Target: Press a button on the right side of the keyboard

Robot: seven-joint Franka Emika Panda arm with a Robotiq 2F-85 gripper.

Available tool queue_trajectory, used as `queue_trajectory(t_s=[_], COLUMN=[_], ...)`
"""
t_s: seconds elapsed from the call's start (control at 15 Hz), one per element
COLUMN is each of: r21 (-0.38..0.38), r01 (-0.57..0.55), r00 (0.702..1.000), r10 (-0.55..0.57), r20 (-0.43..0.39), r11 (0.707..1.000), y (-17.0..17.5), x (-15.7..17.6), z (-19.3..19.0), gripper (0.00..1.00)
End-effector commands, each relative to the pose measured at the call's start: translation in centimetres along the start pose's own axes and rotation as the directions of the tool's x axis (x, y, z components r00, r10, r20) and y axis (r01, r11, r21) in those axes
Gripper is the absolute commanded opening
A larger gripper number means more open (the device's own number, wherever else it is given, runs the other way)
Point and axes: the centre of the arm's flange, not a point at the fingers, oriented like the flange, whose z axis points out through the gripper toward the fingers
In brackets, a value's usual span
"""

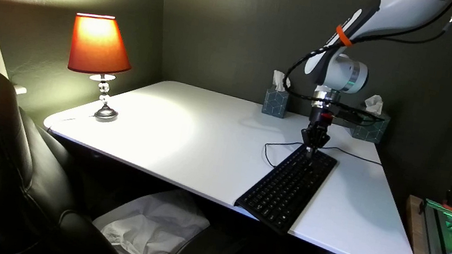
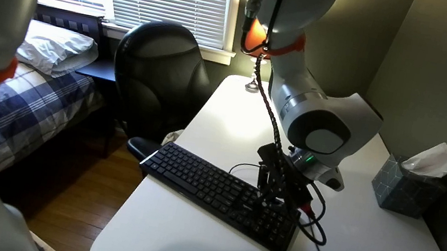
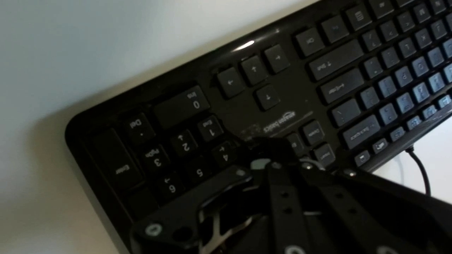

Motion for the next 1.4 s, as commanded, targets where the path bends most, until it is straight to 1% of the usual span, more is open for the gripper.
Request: queue_trajectory(t_s=[0.0, 0.67, 1.33], r21=[0.011, 0.022, 0.045], r01=[-0.035, -0.068, -0.090], r00=[0.999, 0.997, 0.994], r10=[0.035, 0.069, 0.093], r20=[-0.018, -0.023, -0.054], r11=[0.999, 0.997, 0.995], y=[0.30, 0.43, 0.27], x=[0.83, 1.03, 0.30], z=[1.01, 1.39, 1.01], gripper=[0.00, 0.00, 0.00])
